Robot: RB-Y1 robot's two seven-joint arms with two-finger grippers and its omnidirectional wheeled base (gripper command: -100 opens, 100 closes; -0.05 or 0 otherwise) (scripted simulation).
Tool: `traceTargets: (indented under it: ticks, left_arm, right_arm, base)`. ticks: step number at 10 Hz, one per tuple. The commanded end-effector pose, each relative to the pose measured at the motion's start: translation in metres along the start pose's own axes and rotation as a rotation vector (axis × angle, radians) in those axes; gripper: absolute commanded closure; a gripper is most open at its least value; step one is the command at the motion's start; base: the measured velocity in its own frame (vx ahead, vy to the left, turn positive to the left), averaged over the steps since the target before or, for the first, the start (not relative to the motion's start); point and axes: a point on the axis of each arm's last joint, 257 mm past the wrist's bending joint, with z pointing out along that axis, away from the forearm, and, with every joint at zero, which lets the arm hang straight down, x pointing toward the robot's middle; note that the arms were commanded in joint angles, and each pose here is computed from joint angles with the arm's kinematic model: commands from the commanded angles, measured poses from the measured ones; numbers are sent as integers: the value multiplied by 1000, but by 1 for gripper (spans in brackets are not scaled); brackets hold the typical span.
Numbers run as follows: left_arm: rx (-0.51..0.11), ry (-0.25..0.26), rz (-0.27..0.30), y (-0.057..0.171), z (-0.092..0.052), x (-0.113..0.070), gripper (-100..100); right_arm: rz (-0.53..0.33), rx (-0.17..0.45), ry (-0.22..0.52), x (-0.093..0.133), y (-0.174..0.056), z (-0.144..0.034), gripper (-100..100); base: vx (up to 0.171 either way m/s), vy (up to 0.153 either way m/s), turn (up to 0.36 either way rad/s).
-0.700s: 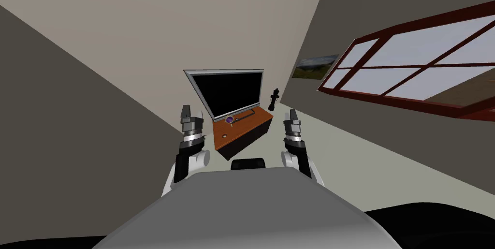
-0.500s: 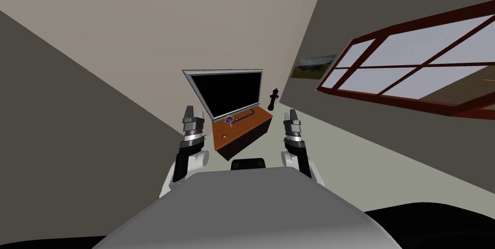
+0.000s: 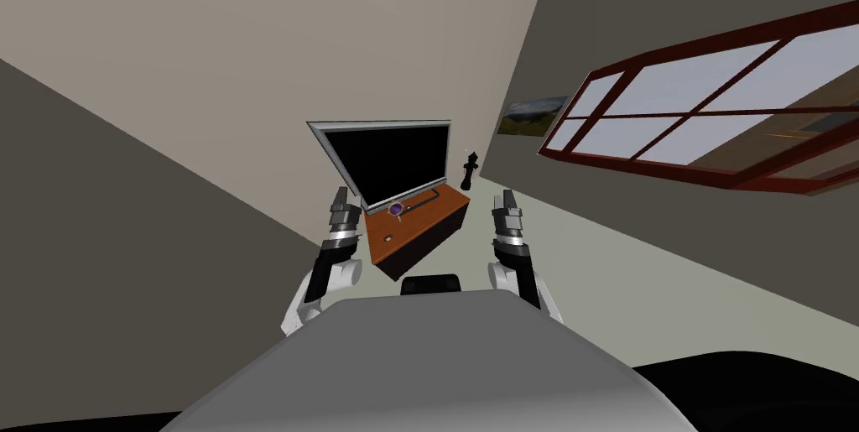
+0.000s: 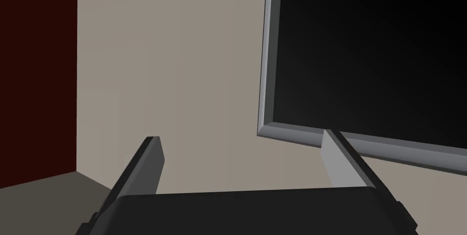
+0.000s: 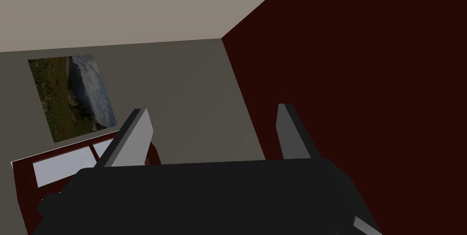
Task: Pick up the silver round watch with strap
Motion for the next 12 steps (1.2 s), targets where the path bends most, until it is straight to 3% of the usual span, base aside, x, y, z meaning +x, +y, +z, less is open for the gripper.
traceTargets:
  ticks: [1, 3, 6, 8, 11, 12]
  left_arm:
    - [-46, 9, -44, 23, -2, -2, -100]
    - [-105, 6, -111, 51, -2, -3, -100]
    - [-155, -2, -148, 75, -6, -5, -100]
    - [-219, -23, -231, 106, -8, -8, -100]
    - [-274, -42, -276, 132, -14, -9, -100]
    - [-314, -60, -323, 151, -18, -10, -100]
  right_arm:
    - [0, 0, 0, 0, 0, 0, 0]
    - [0, 0, 0, 0, 0, 0, 0]
    - [0, 0, 0, 0, 0, 0, 0]
    - [0, 0, 0, 0, 0, 0, 0]
    - [0, 0, 0, 0, 0, 0, 0]
    - [0, 0, 0, 0, 0, 0, 0]
  base:
    - [-15, 55, -180]
    - [-15, 71, -189]
    - [-9, 51, -74]
    - [-5, 47, -166]
    - [-15, 60, -93]
    - [-15, 54, -153]
